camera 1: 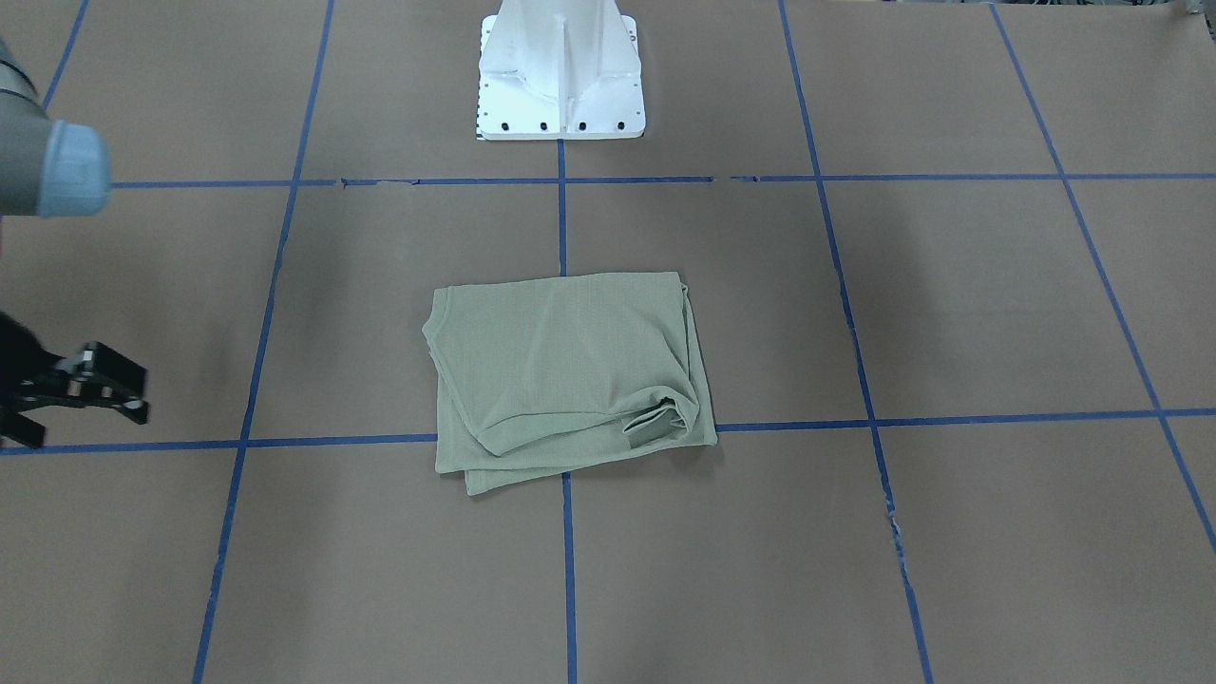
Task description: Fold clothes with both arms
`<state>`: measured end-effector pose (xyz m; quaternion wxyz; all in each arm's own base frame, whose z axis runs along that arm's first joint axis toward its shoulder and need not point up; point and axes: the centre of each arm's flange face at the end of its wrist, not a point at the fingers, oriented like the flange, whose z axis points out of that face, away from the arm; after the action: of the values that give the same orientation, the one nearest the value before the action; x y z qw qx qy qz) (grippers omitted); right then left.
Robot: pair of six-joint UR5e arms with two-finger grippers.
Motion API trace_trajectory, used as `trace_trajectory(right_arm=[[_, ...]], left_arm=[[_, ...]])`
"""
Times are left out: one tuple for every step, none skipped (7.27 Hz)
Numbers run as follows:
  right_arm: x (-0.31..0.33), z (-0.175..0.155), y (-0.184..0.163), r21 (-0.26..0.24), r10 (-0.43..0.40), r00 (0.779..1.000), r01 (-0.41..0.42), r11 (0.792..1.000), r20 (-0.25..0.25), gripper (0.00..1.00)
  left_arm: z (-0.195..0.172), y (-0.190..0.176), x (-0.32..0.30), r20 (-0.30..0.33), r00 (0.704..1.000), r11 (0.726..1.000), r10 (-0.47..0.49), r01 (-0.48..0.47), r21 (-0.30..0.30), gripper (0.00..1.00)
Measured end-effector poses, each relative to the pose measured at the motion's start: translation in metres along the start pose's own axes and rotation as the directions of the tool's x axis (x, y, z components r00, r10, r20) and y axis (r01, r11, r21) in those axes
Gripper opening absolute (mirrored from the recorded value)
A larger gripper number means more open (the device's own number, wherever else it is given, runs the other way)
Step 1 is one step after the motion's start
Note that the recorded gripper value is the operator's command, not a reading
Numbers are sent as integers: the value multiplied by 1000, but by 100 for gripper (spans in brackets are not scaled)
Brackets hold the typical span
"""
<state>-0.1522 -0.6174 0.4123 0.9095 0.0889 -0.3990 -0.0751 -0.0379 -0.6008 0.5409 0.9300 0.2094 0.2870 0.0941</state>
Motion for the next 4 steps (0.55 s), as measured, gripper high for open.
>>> trace_trajectory(right_arm=[[52,-7,34,-10,-22,1000,21,1000,-4,100],[90,-11,68,-22,-30,1000,30,999,3,100],[120,-13,101,-37,-6,1000,7,999,22,100],[140,-15,122,-43,26,999,-24,999,42,100]], left_arm=[[-2,26,-25,14,997,997,73,-73,-19,100],[1,51,-37,6,994,993,108,-108,-43,100],[4,74,-41,-11,993,991,118,-119,-55,100],[5,85,-41,-21,992,991,123,-124,-57,100]])
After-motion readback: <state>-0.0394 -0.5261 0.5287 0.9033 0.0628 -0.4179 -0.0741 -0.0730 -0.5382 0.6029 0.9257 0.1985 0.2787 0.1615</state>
